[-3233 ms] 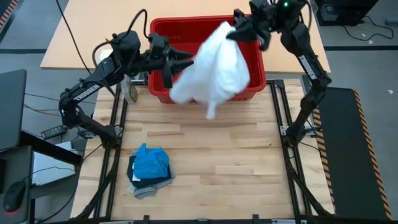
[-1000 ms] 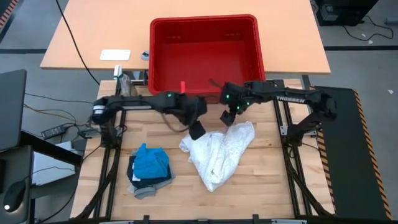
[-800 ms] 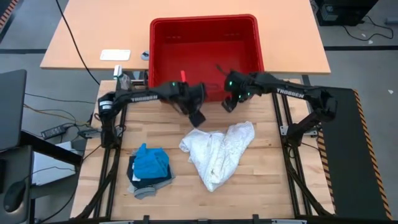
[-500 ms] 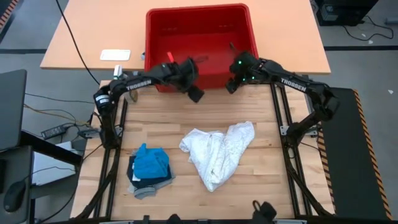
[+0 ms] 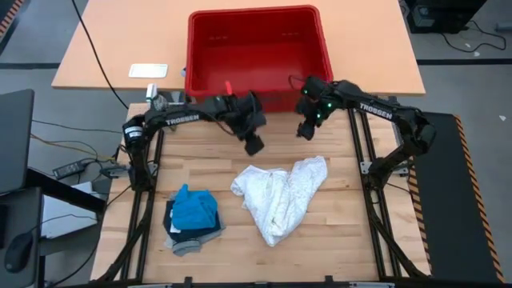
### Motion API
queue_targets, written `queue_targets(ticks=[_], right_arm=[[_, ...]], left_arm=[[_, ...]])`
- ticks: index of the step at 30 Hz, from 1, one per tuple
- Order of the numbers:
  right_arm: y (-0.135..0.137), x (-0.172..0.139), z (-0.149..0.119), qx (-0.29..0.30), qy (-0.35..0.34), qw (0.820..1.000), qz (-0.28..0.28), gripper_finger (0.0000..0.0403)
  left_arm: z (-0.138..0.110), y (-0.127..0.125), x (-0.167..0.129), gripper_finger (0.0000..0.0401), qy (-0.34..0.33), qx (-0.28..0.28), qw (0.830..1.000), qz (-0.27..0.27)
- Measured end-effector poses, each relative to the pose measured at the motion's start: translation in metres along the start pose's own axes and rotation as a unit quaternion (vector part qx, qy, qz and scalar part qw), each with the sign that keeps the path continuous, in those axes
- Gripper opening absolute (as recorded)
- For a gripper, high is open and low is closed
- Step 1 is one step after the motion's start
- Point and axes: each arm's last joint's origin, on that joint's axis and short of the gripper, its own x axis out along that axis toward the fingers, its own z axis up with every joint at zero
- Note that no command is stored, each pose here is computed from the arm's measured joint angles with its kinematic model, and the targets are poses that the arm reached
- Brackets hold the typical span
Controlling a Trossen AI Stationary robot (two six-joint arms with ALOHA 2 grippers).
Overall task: Fold laundry
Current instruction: Fold the white blouse
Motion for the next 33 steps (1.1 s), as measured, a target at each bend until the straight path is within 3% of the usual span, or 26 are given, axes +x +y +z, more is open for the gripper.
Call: queue_targets(ticks=[4,9,13,21,25,28,33], right_arm=[[0.013,0.020,-0.009,-0.048,0.017,0.995,0.084,0.0230],[0.016,0.058,-0.030,-0.062,0.042,0.993,0.092,0.0220],[0.016,0.086,-0.051,-0.038,0.058,0.995,0.070,0.0212],[0.012,0.121,-0.098,0.041,0.125,0.990,-0.058,0.0193],[0.019,0.127,-0.123,0.100,0.192,0.974,-0.069,0.0179],[0.034,0.129,-0.144,0.130,0.265,0.953,-0.073,0.0170],[0.072,0.128,-0.175,0.133,0.378,0.914,-0.059,0.0165]], left_arm=[[-0.022,-0.002,0.027,0.0157,0.045,0.010,0.999,-0.004],[-0.052,0.008,0.055,0.0157,0.096,-0.051,0.994,0.001],[-0.070,0.012,0.072,0.0157,0.117,-0.095,0.988,0.010],[-0.093,0.003,0.092,0.0157,0.131,-0.094,0.987,0.006],[-0.103,-0.001,0.101,0.0157,0.130,-0.093,0.987,0.002],[-0.111,-0.001,0.108,0.0157,0.126,-0.104,0.987,0.006],[-0.118,-0.003,0.116,0.0157,0.110,-0.094,0.989,0.000]])
